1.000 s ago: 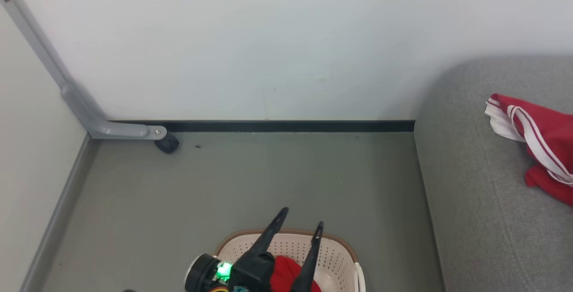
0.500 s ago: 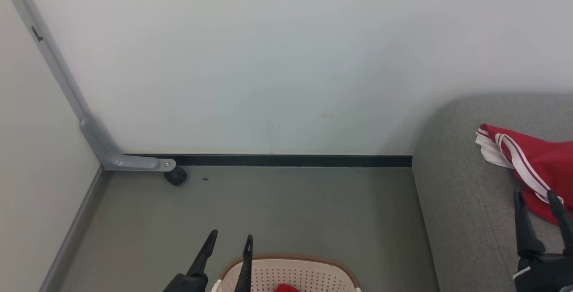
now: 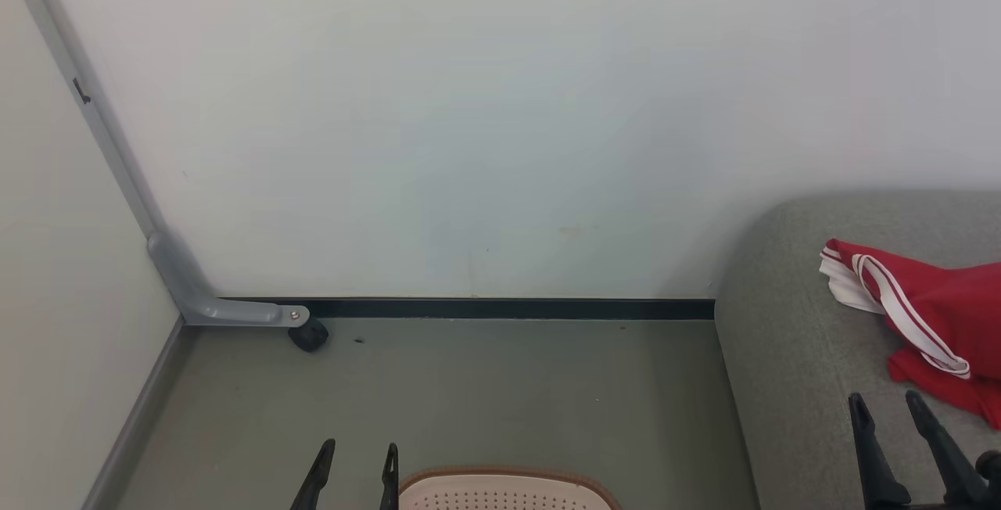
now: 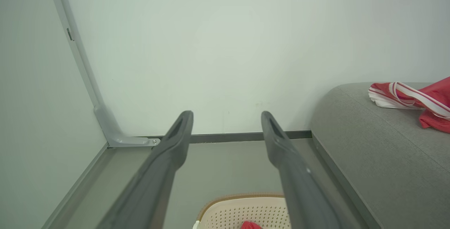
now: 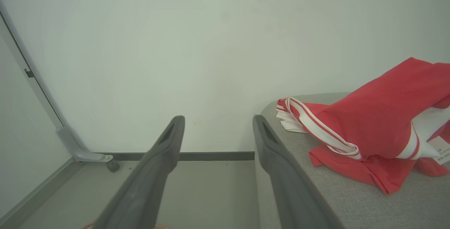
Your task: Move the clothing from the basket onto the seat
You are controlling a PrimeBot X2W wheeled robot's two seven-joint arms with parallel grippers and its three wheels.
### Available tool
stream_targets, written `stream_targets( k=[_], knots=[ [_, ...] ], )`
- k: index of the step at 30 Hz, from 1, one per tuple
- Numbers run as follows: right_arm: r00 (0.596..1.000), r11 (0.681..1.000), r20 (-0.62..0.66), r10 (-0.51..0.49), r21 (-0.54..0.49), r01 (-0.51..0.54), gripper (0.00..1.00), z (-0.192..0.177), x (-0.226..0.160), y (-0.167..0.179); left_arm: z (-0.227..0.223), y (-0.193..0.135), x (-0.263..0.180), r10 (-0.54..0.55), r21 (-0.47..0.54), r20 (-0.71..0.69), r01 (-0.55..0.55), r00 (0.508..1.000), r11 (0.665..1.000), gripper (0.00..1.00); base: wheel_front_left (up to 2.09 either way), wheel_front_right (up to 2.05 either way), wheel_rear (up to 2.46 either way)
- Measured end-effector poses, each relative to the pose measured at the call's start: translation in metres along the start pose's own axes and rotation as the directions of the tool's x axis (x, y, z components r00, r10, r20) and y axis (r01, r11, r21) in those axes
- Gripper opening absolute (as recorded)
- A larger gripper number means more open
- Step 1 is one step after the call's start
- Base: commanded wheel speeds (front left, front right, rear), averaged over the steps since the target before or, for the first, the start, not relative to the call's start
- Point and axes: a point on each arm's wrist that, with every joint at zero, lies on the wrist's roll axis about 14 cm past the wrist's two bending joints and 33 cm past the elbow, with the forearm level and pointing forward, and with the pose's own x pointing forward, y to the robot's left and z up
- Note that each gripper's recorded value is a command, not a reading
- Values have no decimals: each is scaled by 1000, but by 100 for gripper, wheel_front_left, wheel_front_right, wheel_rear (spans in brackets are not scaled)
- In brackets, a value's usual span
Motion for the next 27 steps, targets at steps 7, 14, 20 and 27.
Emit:
stream_targets(
  k=[7, 14, 20, 27],
  knots=[
    [999, 1000, -41, -13, -9, 13, 100, -14, -16, 0, -8, 5, -9, 21, 5, -23, -21, 1000, 1000, 100, 0, 0, 0],
    [998, 1000, -55, -24, -19, 23, 100, -19, -25, 0, -11, 13, -15, 46, 26, -29, -45, 999, 999, 100, 0, 0, 0],
    [998, 999, -50, -31, -20, 30, 100, -18, -27, -1, -12, 14, -16, 51, 27, -32, -51, 998, 998, 100, 0, 0, 0],
    [999, 999, -29, -31, -25, 31, 100, -11, -26, 0, -14, 16, -18, 57, 31, -39, -56, 998, 998, 100, 0, 0, 0]
  ],
)
